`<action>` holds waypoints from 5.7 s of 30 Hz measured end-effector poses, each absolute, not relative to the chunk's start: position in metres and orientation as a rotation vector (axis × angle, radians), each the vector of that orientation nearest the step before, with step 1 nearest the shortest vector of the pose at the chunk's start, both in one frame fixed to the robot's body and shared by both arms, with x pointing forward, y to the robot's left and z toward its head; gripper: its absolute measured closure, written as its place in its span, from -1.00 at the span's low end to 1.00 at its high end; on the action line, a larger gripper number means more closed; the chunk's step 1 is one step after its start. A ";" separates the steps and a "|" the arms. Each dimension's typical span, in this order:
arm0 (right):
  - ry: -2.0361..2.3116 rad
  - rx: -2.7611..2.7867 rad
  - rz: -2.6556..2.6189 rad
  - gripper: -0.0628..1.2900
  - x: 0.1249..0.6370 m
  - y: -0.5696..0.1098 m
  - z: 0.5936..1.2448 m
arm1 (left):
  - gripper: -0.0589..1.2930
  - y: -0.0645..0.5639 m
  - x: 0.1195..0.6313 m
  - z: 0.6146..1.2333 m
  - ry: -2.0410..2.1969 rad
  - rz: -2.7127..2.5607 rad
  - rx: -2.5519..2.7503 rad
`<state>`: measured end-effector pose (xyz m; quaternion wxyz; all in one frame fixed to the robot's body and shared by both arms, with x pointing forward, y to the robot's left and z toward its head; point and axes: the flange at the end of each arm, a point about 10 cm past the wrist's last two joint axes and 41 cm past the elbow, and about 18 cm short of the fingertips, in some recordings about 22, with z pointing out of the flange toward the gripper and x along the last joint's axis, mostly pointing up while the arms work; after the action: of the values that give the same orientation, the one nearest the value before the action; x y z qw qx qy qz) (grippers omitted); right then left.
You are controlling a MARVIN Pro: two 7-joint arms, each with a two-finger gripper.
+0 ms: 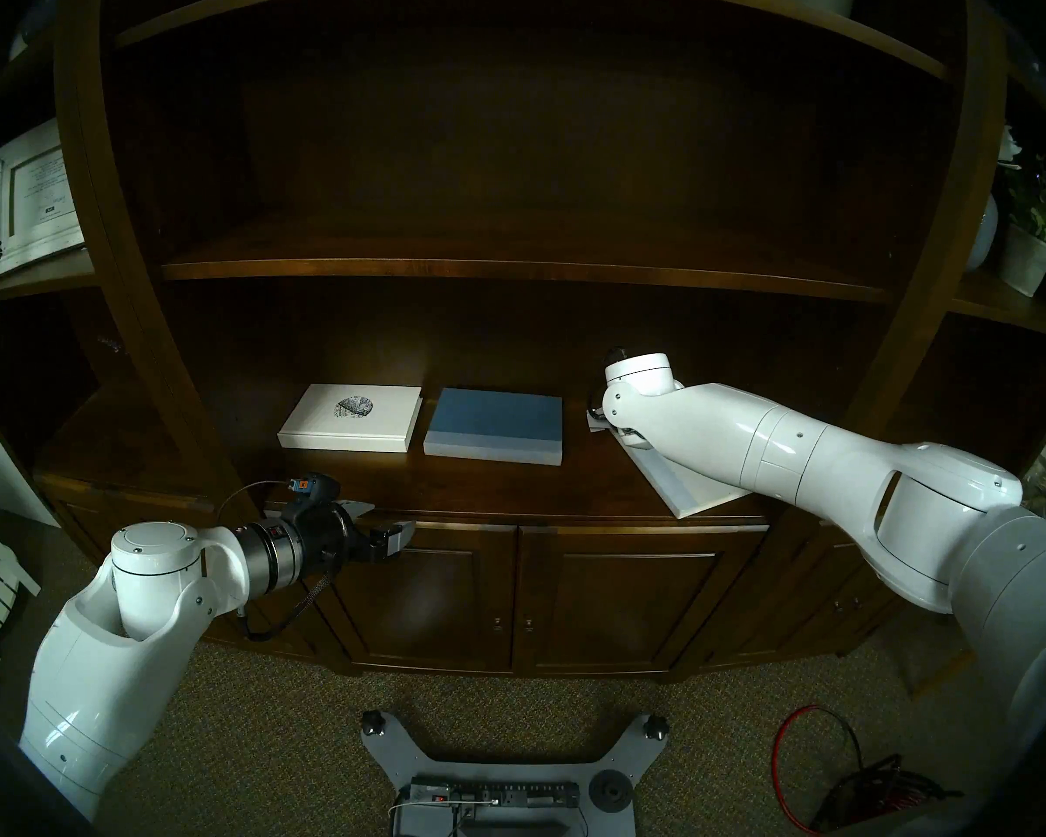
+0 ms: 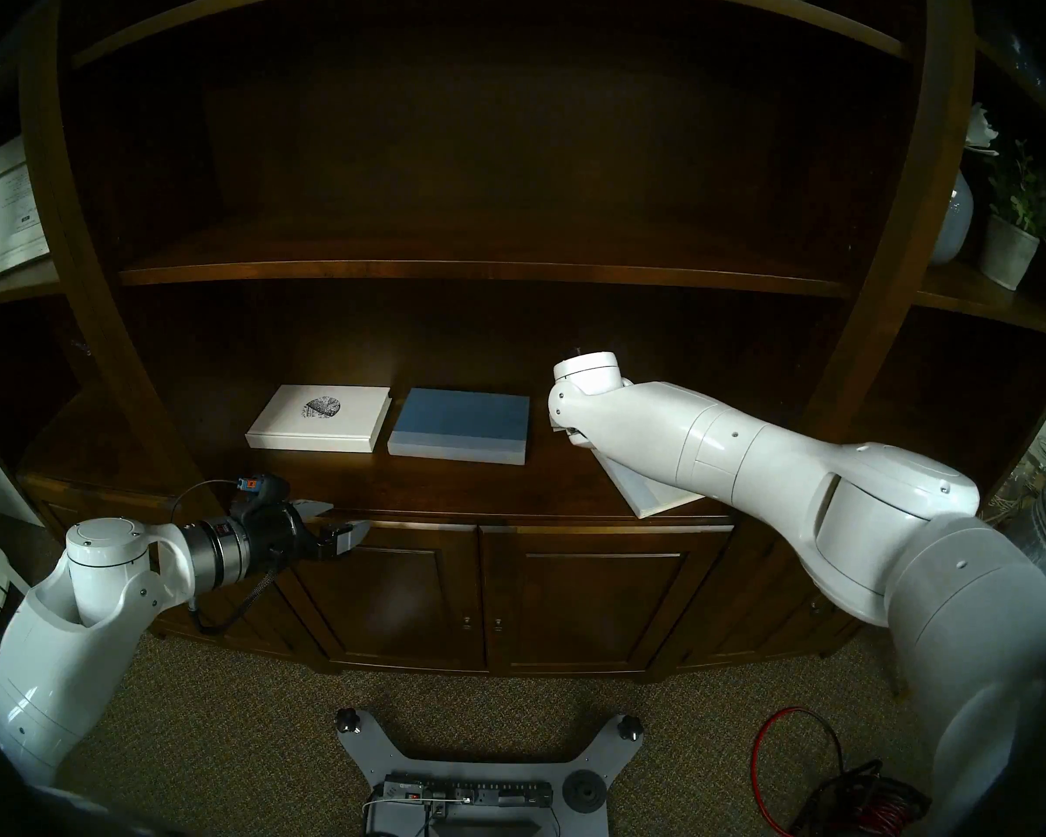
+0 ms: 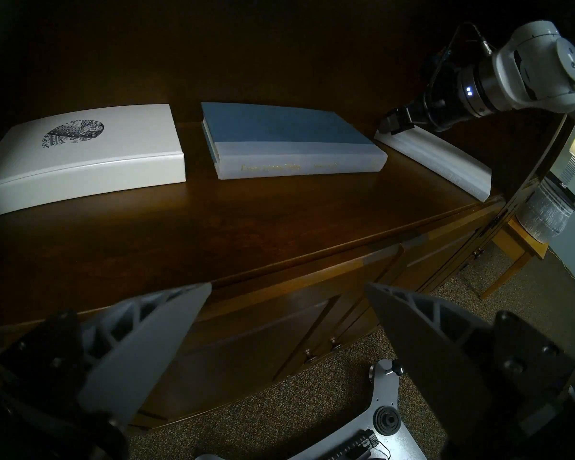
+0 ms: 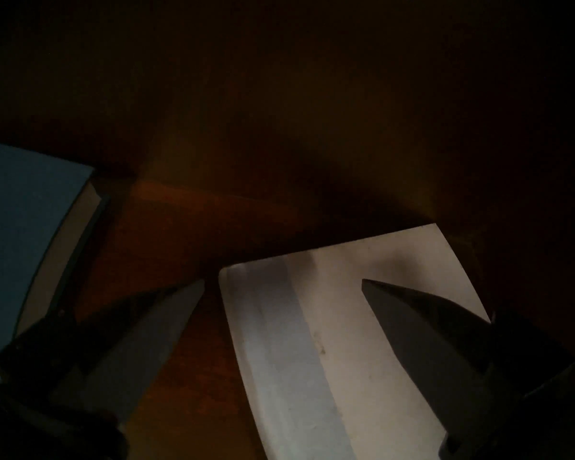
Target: Close the books and align them horizontally on the shelf
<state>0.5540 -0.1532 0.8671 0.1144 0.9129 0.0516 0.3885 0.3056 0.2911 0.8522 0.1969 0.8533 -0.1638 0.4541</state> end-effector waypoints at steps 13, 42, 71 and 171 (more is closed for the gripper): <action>0.098 2.810 1.143 -0.93 0.578 -0.185 0.859 | -0.95 0.291 0.306 0.852 -0.459 1.271 2.389; 0.241 2.855 1.081 -0.93 0.591 -0.179 0.860 | -0.95 0.291 0.306 0.852 -0.459 1.272 2.389; 0.308 3.055 1.039 -0.93 0.581 -0.194 0.869 | -0.95 0.291 0.306 0.852 -0.459 1.273 2.389; 0.334 2.926 0.875 -0.92 0.296 -0.209 0.930 | -0.95 0.291 0.305 0.851 -0.459 1.266 2.392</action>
<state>0.2965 -0.2093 0.9300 0.0348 0.9519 0.1086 0.2845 0.3055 0.2915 0.8512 0.1971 0.8543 -0.1638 0.4521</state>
